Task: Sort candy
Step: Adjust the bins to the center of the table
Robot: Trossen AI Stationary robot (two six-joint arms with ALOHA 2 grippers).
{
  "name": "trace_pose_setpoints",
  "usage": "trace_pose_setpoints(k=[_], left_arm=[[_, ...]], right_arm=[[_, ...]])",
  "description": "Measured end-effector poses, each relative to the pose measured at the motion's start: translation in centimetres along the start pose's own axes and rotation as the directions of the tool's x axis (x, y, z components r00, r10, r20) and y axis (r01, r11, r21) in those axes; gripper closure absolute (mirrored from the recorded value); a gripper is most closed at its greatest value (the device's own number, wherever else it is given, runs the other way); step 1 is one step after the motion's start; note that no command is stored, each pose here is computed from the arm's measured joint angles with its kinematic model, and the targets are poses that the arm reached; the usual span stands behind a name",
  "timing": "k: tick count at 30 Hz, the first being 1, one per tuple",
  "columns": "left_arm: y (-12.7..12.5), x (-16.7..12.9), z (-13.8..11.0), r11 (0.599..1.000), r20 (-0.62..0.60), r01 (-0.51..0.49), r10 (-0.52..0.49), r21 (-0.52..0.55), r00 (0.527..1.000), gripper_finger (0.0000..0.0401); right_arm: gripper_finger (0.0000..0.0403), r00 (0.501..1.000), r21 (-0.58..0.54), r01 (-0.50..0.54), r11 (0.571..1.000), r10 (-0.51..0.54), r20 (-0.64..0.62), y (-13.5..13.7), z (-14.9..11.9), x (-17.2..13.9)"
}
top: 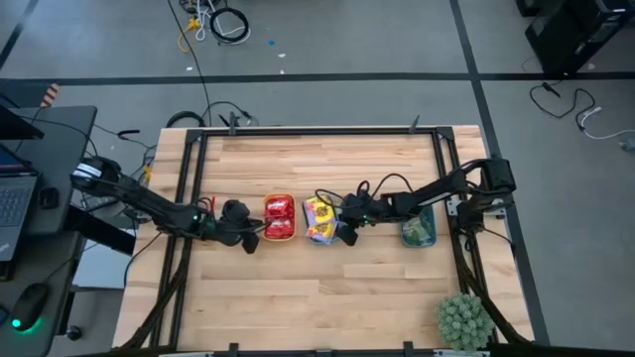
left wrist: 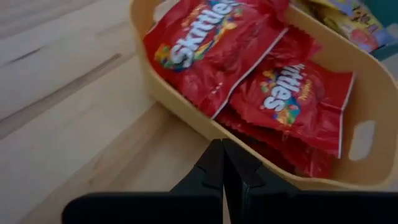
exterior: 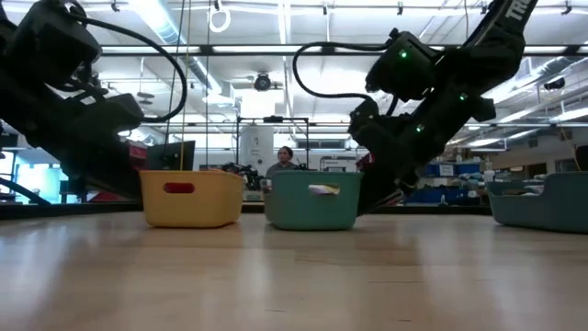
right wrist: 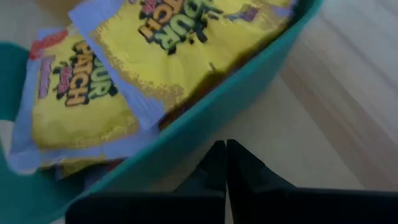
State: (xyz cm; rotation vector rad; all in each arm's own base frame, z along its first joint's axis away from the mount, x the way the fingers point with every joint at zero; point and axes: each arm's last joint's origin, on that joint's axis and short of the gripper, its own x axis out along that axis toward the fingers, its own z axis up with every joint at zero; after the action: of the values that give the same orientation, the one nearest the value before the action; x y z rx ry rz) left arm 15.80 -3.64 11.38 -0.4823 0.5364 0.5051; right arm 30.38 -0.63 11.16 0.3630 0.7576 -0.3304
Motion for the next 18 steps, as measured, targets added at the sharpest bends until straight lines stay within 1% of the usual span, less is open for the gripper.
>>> trace_pose_setpoints(k=[2,5,10,13,16,18], left_arm=[[-0.2,0.3,-0.1,1.000,0.003,0.003,-0.004,0.013,1.000,0.0401],[-0.3,0.6,-0.2,1.000,0.008,0.007,-0.008,0.030,1.000,0.0401],[-0.2,0.5,-0.1,0.994,0.001,-0.019,0.019,0.112,1.000,0.0401],[-0.4,0.2,0.3,0.989,-0.011,-0.030,0.032,0.142,0.999,0.0401],[-0.6,-0.4,0.8,0.982,-0.047,-0.027,0.036,0.187,0.998,0.0401],[-0.8,-1.0,1.2,0.975,-0.067,-0.018,0.034,0.222,0.997,0.0401]], right_arm=[[0.0403,0.999,0.006,-0.019,1.000,0.019,0.032,0.2,0.2,0.3],[0.0403,0.998,0.009,-0.035,0.999,0.035,0.045,0.2,0.3,0.3],[0.0402,0.997,0.005,-0.041,0.999,0.041,0.059,0.3,0.7,-0.2],[0.0402,0.999,-0.001,-0.022,1.000,0.022,0.028,0.3,0.8,-1.3],[0.0402,1.000,-0.004,0.026,1.000,-0.026,-0.013,0.6,0.6,-2.8],[0.0402,1.000,-0.023,0.010,1.000,-0.011,-0.027,1.3,0.2,-3.5]])
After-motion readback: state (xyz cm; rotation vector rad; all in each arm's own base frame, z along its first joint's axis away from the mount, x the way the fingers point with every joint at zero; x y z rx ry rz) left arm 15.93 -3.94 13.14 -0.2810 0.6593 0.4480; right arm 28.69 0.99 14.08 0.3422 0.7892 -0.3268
